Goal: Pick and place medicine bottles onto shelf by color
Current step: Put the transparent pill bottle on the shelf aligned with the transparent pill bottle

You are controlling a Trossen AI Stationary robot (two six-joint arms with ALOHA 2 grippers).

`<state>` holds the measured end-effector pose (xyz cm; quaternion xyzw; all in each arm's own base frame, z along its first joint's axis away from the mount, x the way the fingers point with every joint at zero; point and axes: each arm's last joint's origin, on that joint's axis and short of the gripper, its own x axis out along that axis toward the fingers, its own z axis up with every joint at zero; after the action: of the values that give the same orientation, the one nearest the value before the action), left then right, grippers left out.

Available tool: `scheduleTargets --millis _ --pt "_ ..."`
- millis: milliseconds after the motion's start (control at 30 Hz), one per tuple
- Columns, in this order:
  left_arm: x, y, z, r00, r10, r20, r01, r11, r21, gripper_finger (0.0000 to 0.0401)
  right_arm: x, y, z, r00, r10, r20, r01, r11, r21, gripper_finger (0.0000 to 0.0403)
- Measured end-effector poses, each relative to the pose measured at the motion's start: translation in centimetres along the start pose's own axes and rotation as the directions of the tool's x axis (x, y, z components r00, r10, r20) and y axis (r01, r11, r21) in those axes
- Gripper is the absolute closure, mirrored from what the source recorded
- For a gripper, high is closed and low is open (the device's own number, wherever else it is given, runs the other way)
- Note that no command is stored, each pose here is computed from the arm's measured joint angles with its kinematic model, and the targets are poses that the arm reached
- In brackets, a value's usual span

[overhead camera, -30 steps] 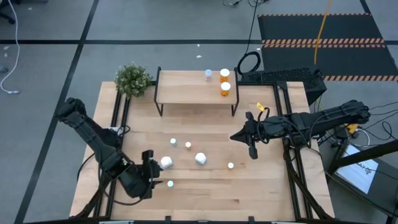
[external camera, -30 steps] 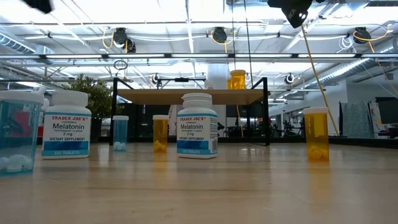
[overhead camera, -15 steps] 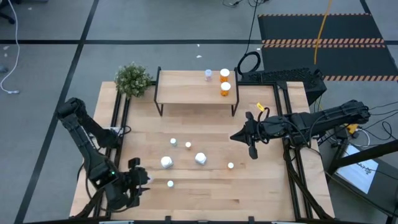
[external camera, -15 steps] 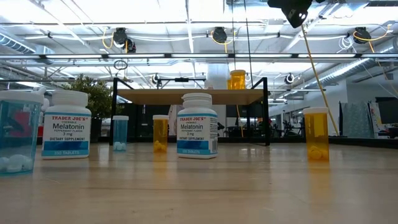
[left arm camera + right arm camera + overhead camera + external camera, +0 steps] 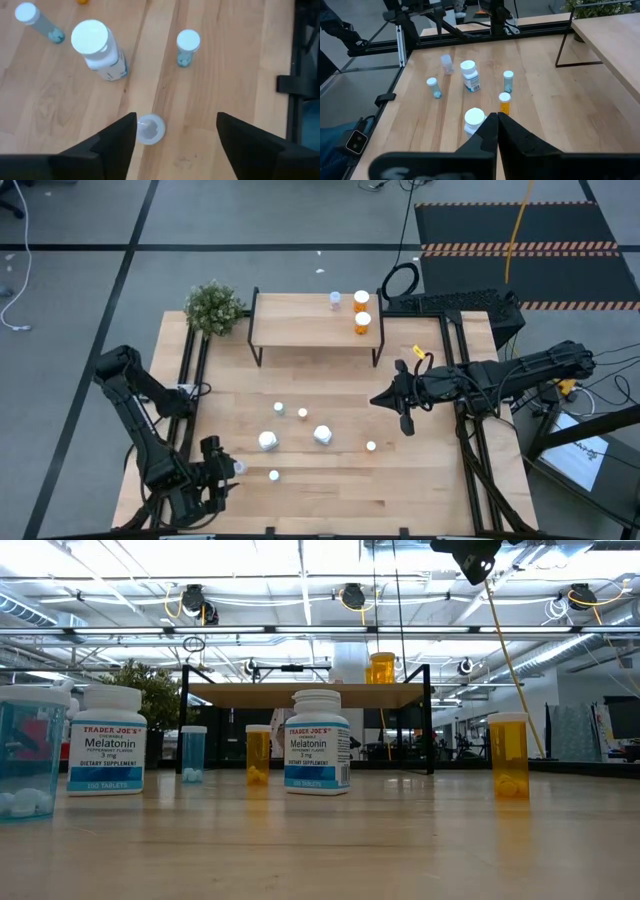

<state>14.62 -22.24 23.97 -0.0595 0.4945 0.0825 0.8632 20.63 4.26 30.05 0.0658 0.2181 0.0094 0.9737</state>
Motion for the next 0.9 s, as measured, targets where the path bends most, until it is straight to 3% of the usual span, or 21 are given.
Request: scheduleTargets --millis 200,900 --pt "0.9 -0.4 -0.3 0.999 0.031 -0.012 -0.031 0.999 -0.018 0.0099 0.0 0.0 0.0 1.000 0.000 -0.001 0.000 1.000 0.000 0.0403" --pt "2.5 -1.3 -2.4 0.994 0.101 -0.028 -0.103 0.991 -0.090 0.0105 0.0 0.0 0.0 1.000 0.000 -0.003 0.000 1.000 -0.002 0.0403"
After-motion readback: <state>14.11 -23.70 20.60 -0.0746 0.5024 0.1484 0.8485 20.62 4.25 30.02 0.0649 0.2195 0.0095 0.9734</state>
